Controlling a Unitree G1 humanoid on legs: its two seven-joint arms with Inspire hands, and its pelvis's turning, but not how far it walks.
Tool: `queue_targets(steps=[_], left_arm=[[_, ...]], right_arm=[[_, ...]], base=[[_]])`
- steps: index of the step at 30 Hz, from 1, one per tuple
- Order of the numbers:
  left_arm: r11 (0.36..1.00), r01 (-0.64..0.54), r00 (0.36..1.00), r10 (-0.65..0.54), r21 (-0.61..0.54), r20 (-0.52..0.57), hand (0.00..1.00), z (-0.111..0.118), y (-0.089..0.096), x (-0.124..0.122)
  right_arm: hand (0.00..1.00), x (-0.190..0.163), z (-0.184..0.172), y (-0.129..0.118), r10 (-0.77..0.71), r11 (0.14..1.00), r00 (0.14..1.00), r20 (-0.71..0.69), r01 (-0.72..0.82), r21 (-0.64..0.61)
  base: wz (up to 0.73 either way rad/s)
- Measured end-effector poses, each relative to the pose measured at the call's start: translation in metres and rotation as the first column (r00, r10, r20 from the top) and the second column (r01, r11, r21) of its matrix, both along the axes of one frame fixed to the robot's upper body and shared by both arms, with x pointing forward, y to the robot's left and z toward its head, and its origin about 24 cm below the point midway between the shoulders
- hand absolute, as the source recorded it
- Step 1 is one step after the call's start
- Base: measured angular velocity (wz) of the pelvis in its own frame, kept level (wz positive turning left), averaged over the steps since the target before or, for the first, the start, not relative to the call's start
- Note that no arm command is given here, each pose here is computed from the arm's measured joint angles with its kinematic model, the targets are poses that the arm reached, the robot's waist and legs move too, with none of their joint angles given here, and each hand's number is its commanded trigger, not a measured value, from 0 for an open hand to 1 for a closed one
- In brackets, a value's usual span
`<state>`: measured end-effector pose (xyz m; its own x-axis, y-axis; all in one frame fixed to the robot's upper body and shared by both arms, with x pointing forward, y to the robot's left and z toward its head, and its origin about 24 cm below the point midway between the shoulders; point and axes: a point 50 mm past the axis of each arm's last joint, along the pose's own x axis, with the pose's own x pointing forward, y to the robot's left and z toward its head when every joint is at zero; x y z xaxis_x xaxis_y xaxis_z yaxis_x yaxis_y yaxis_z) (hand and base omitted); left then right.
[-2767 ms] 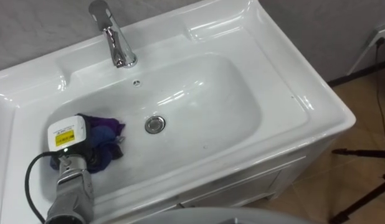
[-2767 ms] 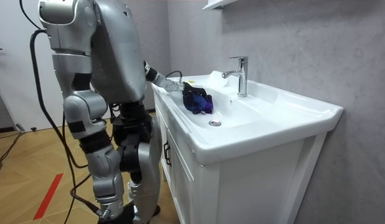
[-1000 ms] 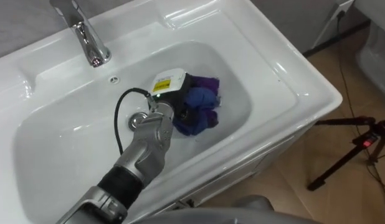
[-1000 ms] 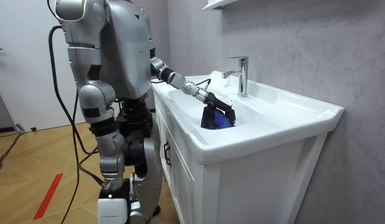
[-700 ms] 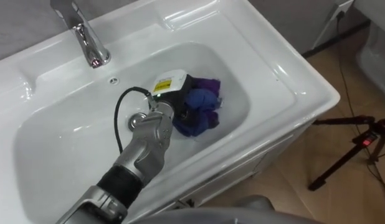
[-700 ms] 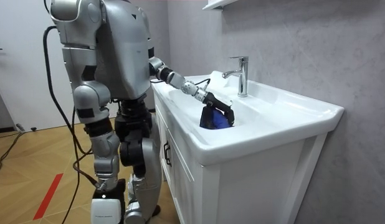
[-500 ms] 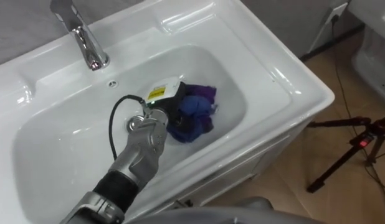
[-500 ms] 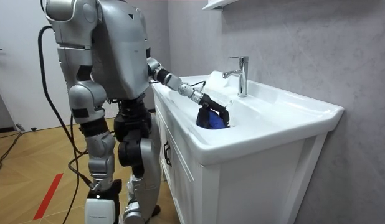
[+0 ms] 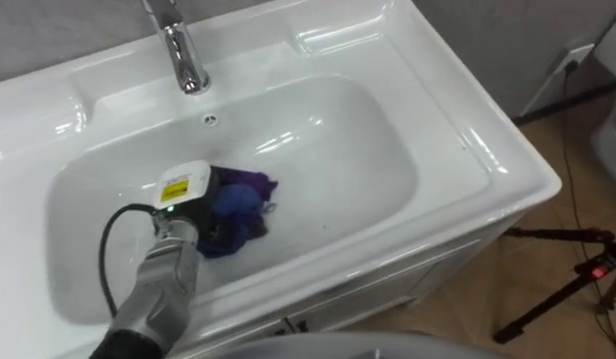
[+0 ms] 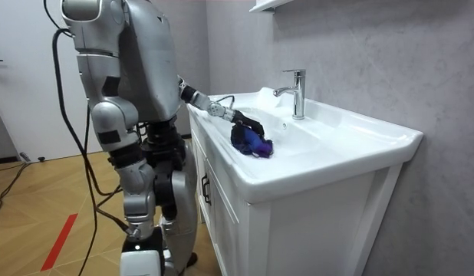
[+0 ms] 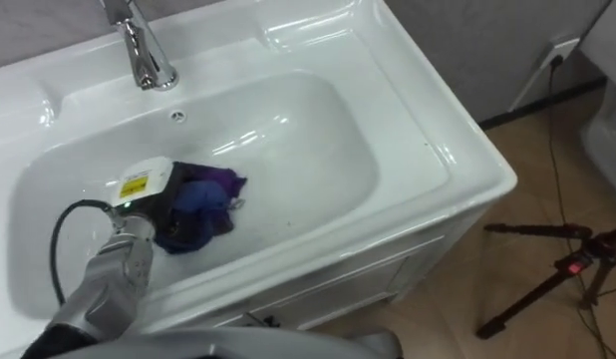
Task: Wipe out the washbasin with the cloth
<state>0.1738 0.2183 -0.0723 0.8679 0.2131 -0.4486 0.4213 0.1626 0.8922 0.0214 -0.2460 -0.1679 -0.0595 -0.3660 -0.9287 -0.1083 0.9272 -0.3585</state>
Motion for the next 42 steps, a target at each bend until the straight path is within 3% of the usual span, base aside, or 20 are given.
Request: queue_targets(steps=[7, 13, 19, 28, 42], left_arm=[[0.986, 0.034, 0.999, -0.028, 0.163, -0.038, 1.00, -0.001, 0.010, -0.013], [0.971, 0.096, 0.993, -0.077, 0.218, -0.094, 1.00, 0.007, 0.013, -0.014], [0.972, 0.092, 0.985, -0.057, 0.215, -0.165, 1.00, 0.013, 0.019, -0.013], [0.971, 0.098, 0.974, -0.049, 0.216, -0.219, 1.00, 0.020, 0.025, -0.012], [0.988, 0.028, 0.990, -0.007, 0.151, -0.143, 1.00, 0.038, 0.035, 0.003]], right_arm=[[0.00, 0.011, 0.006, -0.021, -0.005, 0.999, 0.999, 0.049, 0.007, -0.051], [0.00, 0.011, 0.009, -0.030, -0.024, 0.997, 0.996, 0.084, 0.030, -0.068], [0.00, 0.015, 0.014, -0.044, -0.098, 0.990, 0.982, 0.161, 0.113, -0.087], [0.00, 0.016, 0.014, -0.043, -0.211, 0.972, 0.946, 0.246, 0.229, -0.047], [0.00, 0.019, 0.014, -0.044, -0.249, 0.963, 0.922, 0.296, 0.269, -0.028]], base=[[-0.01], [-0.04], [-0.04], [0.00], [0.08]])
